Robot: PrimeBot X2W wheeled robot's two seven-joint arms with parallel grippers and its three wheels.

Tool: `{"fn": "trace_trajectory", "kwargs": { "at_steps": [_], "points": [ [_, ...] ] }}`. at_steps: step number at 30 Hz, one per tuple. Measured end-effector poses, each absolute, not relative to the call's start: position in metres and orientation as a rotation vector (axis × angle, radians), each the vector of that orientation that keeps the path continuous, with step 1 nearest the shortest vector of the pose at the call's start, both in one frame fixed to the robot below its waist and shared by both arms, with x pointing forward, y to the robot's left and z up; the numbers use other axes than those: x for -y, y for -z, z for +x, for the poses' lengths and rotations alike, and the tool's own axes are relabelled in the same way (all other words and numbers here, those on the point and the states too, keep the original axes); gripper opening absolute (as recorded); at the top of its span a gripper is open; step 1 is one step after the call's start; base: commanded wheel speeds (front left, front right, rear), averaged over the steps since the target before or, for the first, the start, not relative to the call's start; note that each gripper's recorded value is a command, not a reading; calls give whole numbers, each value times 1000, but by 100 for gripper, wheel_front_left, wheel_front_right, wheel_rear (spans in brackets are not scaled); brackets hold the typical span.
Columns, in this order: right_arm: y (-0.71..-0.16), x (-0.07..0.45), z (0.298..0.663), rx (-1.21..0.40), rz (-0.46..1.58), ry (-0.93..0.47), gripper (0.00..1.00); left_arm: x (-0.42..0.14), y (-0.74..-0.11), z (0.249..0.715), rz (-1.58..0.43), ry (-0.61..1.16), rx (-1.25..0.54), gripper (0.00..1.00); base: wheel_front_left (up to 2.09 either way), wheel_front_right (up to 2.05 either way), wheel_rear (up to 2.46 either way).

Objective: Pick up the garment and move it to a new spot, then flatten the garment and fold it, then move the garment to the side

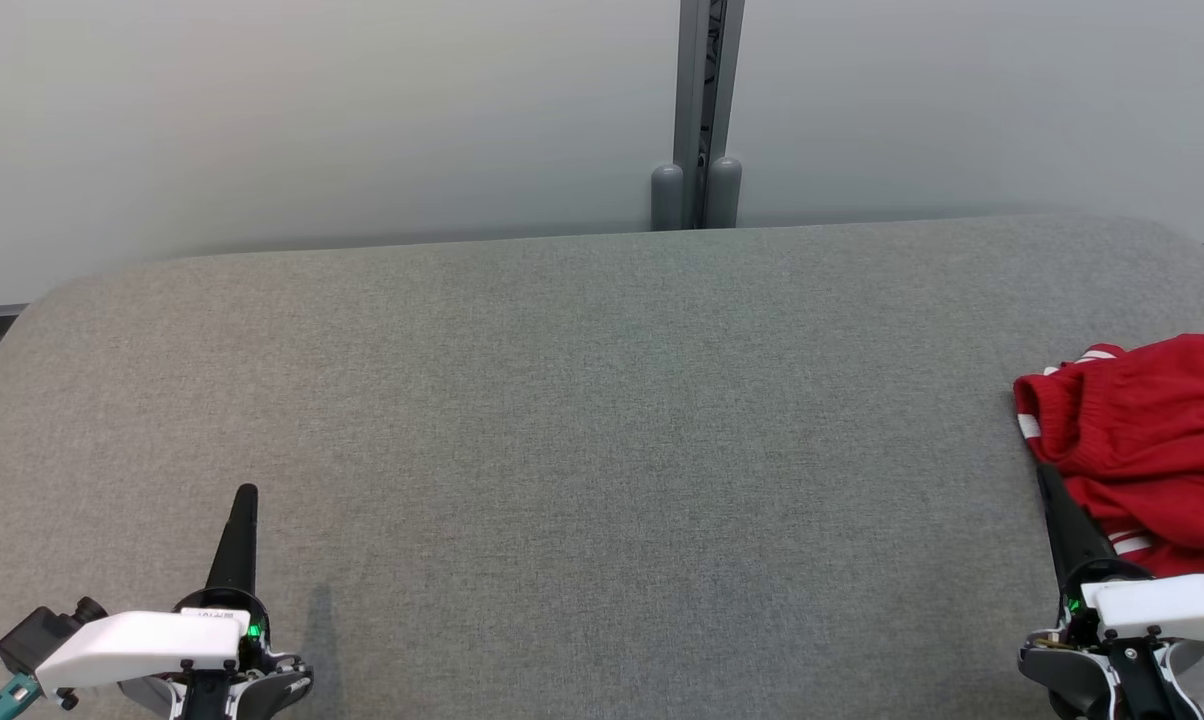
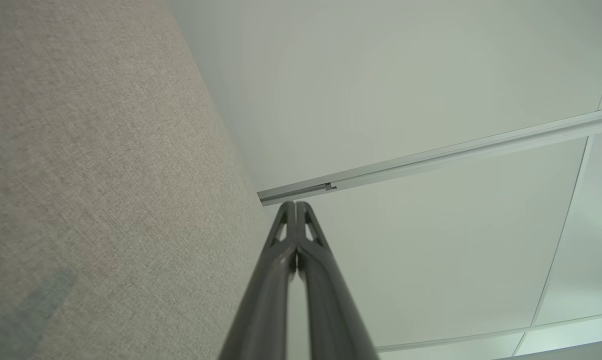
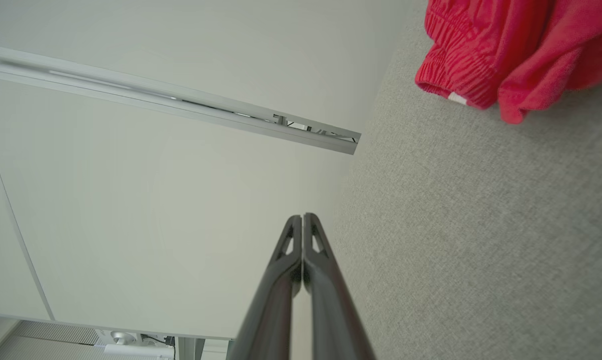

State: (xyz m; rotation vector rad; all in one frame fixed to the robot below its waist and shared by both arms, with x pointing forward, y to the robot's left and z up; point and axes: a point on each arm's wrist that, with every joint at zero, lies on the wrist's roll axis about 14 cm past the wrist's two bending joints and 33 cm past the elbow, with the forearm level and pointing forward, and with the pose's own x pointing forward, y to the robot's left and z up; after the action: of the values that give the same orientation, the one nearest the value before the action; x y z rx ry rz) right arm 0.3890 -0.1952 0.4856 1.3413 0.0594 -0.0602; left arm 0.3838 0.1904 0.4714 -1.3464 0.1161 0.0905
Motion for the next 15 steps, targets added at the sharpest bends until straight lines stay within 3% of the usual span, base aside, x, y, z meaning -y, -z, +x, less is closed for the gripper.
{"fn": "trace_trajectory", "kwargs": {
  "at_steps": [15],
  "points": [
    [-496,197,389,-31,1465,33,0,-194,-486,385,-1468,-53,-69,0,0,0,0]
  ]
}}
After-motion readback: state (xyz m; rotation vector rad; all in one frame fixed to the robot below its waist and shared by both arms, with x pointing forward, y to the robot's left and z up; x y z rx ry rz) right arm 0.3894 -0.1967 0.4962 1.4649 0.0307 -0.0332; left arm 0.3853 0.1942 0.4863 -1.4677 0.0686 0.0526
